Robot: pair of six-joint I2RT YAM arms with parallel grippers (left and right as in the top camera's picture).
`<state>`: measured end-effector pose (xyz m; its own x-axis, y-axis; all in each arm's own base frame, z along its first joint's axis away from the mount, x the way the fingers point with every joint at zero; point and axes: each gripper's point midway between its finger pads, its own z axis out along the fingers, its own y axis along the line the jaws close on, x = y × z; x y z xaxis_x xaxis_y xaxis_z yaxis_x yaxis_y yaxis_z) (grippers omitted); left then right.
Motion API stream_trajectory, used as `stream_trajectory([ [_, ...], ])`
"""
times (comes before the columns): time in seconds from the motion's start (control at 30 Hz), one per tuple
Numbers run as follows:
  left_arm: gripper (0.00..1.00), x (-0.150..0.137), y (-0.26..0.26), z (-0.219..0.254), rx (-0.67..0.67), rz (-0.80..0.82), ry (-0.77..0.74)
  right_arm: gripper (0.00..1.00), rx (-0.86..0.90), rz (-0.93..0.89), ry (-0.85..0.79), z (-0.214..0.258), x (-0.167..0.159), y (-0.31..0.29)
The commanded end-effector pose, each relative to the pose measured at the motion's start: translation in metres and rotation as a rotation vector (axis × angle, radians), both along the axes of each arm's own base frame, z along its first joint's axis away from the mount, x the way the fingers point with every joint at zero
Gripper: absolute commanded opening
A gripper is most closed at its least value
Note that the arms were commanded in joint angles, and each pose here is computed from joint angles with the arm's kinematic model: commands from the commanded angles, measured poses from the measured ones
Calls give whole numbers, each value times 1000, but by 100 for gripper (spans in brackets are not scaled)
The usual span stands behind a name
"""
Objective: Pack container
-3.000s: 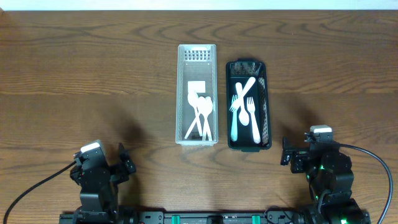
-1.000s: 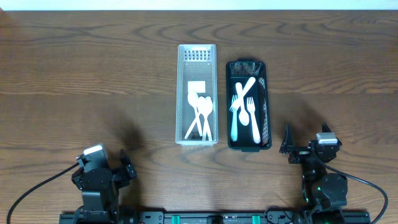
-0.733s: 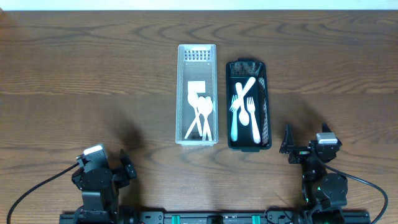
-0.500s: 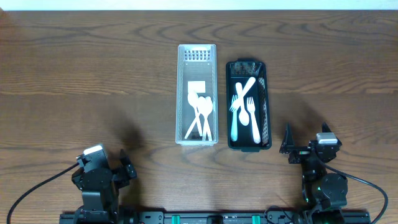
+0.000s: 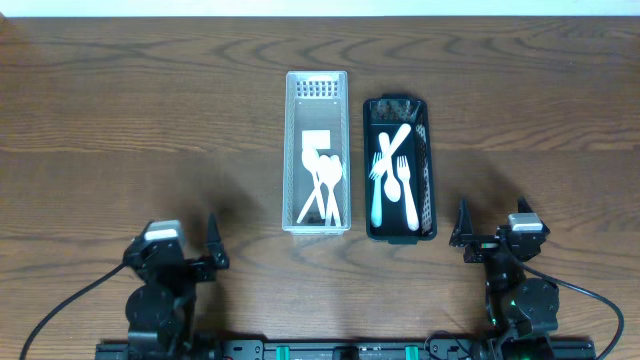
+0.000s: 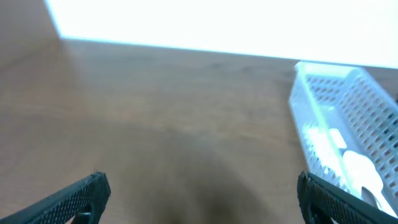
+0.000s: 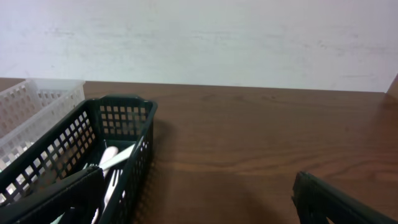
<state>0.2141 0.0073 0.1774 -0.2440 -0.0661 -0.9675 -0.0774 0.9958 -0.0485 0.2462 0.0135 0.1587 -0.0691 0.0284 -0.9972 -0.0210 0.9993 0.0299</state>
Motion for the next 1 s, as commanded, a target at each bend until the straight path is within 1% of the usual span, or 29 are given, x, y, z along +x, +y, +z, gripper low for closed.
stream_trajectory([
  [0.0,98,12,-13,-7,92,-96,-51,99,10,-16,-1,0,0,-4],
  [0.07,98,21,-14,-3,118,-99,-127,99,10,-16,-1,0,0,-4],
  [0.17,98,29,-15,-4,129,-96,-192,99,10,-16,-1,0,0,-4],
  [0.23,98,31,-15,-16,126,-97,-176,99,10,-16,-1,0,0,-4],
  [0.3,98,30,-15,-38,112,-99,-102,99,10,-16,-1,0,0,-4],
  [0.33,98,29,-15,-41,112,-99,-94,99,10,-16,-1,0,0,-4],
  [0.97,98,30,-15,-41,112,-99,-90,99,10,-16,-1,0,0,-4],
])
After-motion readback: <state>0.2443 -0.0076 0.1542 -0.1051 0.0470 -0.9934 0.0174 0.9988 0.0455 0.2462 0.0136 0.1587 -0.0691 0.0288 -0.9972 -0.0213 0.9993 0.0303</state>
